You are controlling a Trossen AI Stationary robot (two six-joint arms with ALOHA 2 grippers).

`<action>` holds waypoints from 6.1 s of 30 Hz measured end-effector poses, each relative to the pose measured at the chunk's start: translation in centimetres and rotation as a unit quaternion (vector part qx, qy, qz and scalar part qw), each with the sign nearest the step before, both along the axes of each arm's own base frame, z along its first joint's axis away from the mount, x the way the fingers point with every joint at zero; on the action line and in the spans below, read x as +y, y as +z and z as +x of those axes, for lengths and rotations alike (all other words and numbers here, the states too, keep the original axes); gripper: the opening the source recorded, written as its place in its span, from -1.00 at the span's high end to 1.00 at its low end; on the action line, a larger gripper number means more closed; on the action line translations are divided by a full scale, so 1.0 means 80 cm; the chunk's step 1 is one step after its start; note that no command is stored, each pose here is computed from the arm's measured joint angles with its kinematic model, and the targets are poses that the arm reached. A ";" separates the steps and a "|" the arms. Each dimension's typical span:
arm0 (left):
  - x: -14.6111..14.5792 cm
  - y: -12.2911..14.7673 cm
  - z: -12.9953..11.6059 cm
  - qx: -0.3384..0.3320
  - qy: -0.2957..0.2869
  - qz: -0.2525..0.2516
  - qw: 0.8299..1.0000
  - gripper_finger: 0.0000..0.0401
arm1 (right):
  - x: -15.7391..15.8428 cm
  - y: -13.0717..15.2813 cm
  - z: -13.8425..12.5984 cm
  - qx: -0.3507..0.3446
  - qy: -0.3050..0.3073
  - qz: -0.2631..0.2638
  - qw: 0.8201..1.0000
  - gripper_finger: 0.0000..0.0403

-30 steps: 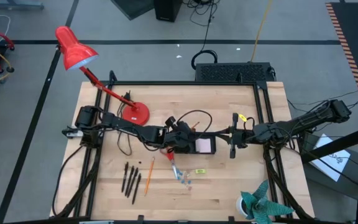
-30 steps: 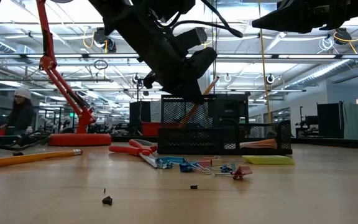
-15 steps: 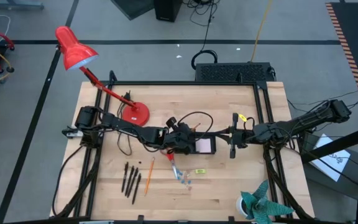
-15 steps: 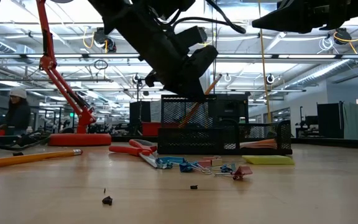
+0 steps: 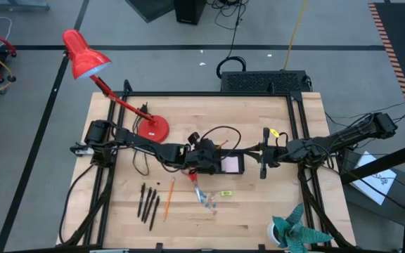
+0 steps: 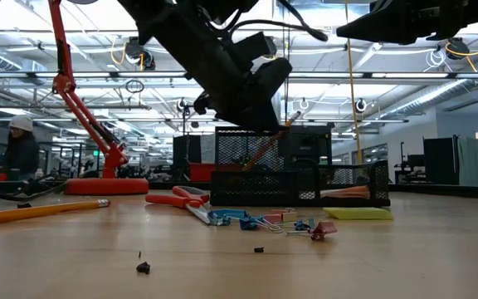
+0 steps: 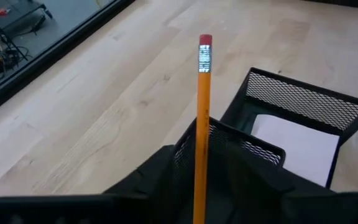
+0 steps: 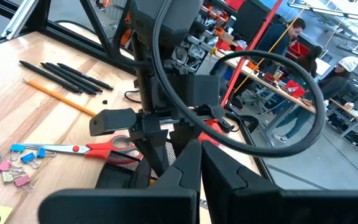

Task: Pick and place office supplies into organizer
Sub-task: Put the orange pencil into the black desk organizer

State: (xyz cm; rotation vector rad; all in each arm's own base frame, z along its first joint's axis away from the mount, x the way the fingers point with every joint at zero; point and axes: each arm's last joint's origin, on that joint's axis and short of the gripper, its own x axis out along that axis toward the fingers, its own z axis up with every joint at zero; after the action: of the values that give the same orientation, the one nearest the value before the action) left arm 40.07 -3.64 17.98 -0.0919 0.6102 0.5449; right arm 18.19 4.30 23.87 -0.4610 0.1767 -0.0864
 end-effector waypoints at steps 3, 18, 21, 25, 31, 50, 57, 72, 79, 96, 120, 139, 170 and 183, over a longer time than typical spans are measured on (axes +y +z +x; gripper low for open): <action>-0.005 0.012 -0.004 0.002 -0.017 0.011 1.000 0.10 | 0.000 0.000 0.000 0.000 0.000 0.000 1.000 0.98; -0.097 0.112 -0.105 0.012 -0.068 -0.066 0.995 0.08 | 0.000 -0.006 -0.001 0.022 0.000 -0.007 1.000 0.98; -0.122 0.101 -0.132 0.049 -0.025 -0.132 0.990 0.09 | 0.000 -0.006 -0.001 0.021 -0.002 0.002 1.000 0.98; -0.153 0.091 -0.164 0.084 0.046 -0.249 0.964 0.10 | 0.000 -0.006 -0.001 0.020 -0.003 0.008 1.000 0.98; -0.187 0.081 -0.180 0.075 0.129 -0.362 0.920 0.16 | 0.000 -0.003 0.000 0.008 -0.004 0.020 1.000 0.98; -0.165 -0.010 -0.132 0.230 0.223 -0.387 0.865 0.13 | 0.000 -0.002 0.000 0.004 -0.004 0.024 1.000 0.98; -0.141 -0.010 -0.125 0.245 0.229 -0.368 0.867 0.13 | 0.000 -0.002 0.000 0.004 -0.004 0.023 1.000 0.98; -0.133 -0.019 -0.124 0.240 0.234 -0.369 0.867 0.13 | 0.000 -0.002 0.000 0.005 -0.004 0.022 1.000 0.98; -0.134 -0.042 -0.132 0.235 0.235 -0.401 0.853 0.13 | 0.000 -0.002 0.000 0.004 -0.004 0.023 1.000 0.98; -0.132 -0.059 -0.141 0.245 0.220 -0.422 0.845 0.13 | 0.000 -0.002 0.000 0.004 -0.004 0.022 1.000 0.98; -0.134 -0.075 -0.139 0.274 0.226 -0.426 0.833 0.24 | 0.000 -0.002 0.000 0.004 -0.004 0.022 1.000 0.98; -0.133 -0.071 -0.136 0.260 0.201 -0.407 0.852 0.54 | 0.000 -0.002 0.000 0.004 -0.004 0.022 1.000 0.98; -0.127 -0.042 -0.138 0.217 0.168 -0.389 0.879 0.54 | 0.000 -0.002 0.000 0.003 -0.004 0.022 1.000 0.98; -0.129 -0.056 -0.134 0.238 0.173 -0.387 0.874 0.54 | 0.000 -0.002 0.000 0.003 -0.004 0.023 1.000 0.98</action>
State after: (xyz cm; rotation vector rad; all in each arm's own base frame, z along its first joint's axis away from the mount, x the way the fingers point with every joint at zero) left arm 29.31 -13.96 13.49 -0.8625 1.2903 0.6453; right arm 18.17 4.29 23.74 -0.4149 0.1865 -0.0888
